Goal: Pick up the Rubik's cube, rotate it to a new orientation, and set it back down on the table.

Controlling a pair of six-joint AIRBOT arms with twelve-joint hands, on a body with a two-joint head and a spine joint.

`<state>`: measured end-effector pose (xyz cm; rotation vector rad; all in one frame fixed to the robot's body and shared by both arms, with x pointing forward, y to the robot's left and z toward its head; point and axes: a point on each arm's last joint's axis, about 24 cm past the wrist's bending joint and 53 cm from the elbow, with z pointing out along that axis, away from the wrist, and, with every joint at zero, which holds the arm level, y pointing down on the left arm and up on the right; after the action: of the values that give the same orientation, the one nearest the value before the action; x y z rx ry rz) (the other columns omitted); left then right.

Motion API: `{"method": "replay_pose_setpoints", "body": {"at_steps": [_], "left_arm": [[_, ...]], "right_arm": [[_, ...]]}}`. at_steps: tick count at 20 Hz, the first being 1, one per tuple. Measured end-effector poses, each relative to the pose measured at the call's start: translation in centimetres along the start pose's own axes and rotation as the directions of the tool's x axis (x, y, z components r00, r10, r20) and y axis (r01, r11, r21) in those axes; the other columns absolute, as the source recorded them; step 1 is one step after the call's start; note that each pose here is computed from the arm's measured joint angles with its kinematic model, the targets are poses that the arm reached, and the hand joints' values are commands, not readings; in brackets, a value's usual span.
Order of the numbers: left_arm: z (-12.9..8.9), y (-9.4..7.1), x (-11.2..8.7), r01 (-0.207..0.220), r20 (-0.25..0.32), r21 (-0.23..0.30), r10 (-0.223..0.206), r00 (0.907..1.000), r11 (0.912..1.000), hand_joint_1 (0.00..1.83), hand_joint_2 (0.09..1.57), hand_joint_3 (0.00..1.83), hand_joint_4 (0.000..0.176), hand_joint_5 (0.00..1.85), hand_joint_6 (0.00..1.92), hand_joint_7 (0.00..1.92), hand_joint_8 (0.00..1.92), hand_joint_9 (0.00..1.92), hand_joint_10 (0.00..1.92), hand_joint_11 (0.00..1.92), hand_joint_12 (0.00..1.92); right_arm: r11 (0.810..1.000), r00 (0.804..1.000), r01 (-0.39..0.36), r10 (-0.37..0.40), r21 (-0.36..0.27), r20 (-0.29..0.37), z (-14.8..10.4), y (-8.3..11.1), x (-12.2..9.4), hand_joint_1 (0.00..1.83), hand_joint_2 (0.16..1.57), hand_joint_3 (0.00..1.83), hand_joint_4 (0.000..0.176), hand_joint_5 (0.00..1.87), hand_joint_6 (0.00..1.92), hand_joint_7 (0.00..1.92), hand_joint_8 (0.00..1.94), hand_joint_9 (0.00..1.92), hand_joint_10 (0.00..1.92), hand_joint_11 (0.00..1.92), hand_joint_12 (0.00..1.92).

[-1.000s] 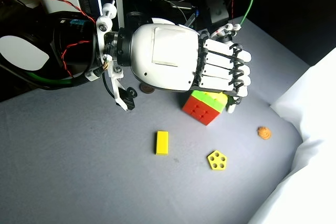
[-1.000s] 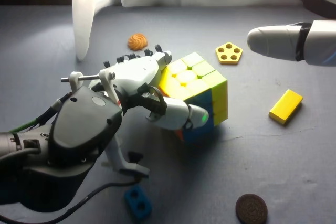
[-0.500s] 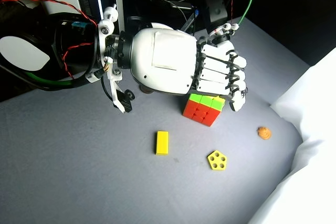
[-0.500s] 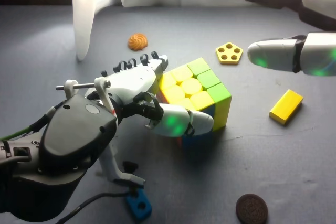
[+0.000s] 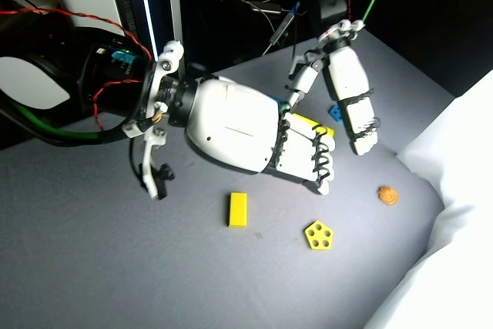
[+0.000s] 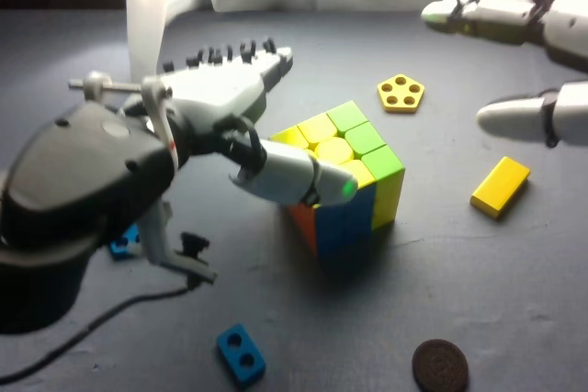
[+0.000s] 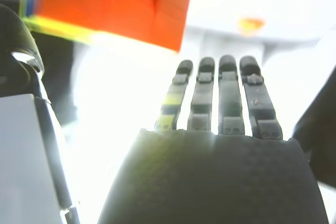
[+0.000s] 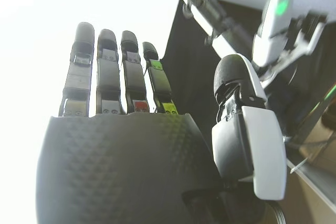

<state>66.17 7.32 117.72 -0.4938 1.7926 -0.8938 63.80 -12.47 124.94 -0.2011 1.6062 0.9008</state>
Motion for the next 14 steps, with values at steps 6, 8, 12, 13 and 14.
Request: {"method": "replay_pose_setpoints", "body": {"at_steps": [6, 8, 12, 13, 14], "left_arm": [[-0.9, -4.1, -0.7, -0.134, -0.029, 0.136, 0.140, 0.9898, 0.9815, 0.42, 0.93, 0.00, 0.005, 0.00, 0.00, 0.10, 0.01, 0.11, 0.02, 0.00, 0.49], [-1.2, -5.3, -0.7, -0.170, -0.040, 0.188, 0.181, 0.9827, 0.9673, 0.40, 0.96, 0.00, 0.007, 0.21, 0.03, 0.35, 0.04, 0.36, 0.09, 0.00, 0.96], [-1.7, -6.2, -1.1, -0.209, -0.052, 0.236, 0.227, 0.9725, 0.9491, 0.40, 1.00, 0.00, 0.000, 0.46, 0.74, 0.29, 1.29, 0.30, 1.32, 0.13, 1.48], [-1.9, -6.4, -1.4, -0.210, -0.047, 0.240, 0.227, 0.9727, 0.9478, 0.42, 1.01, 0.00, 0.000, 0.43, 1.13, 0.30, 1.55, 0.31, 1.53, 0.18, 1.63], [-2.0, -6.5, -1.8, -0.212, -0.041, 0.242, 0.228, 0.9728, 0.9468, 0.42, 1.02, 0.00, 0.000, 0.40, 1.34, 0.30, 1.68, 0.31, 1.66, 0.21, 1.74]], "right_arm": [[0.980, 0.984, 0.170, -0.174, -0.103, -0.035, -0.8, -0.6, -0.9, 0.14, 1.27, 0.00, 0.000, 0.15, 0.02, 0.28, 0.02, 0.25, 0.04, 0.00, 0.66], [0.960, 0.978, 0.197, -0.207, -0.200, -0.034, -1.8, 1.1, -1.5, 0.22, 1.26, 0.00, 0.000, 0.27, 0.05, 0.44, 0.05, 0.42, 0.14, 0.00, 1.00], [0.942, 0.981, 0.176, -0.192, -0.286, -0.029, -2.4, 3.3, -2.1, 0.36, 1.23, 0.00, 0.000, 0.22, 1.12, 0.41, 1.04, 0.27, 1.32, 0.00, 1.64], [0.955, 0.986, 0.145, -0.161, -0.260, -0.044, -2.1, 2.8, -2.2, 0.39, 1.23, 0.00, 0.000, 0.20, 1.45, 0.38, 1.38, 0.29, 1.57, 0.03, 1.84], [0.966, 0.991, 0.108, -0.123, -0.234, -0.049, -2.0, 2.3, -2.5, 0.40, 1.23, 0.00, 0.000, 0.20, 1.65, 0.36, 1.57, 0.28, 1.71, 0.05, 1.90]]}}
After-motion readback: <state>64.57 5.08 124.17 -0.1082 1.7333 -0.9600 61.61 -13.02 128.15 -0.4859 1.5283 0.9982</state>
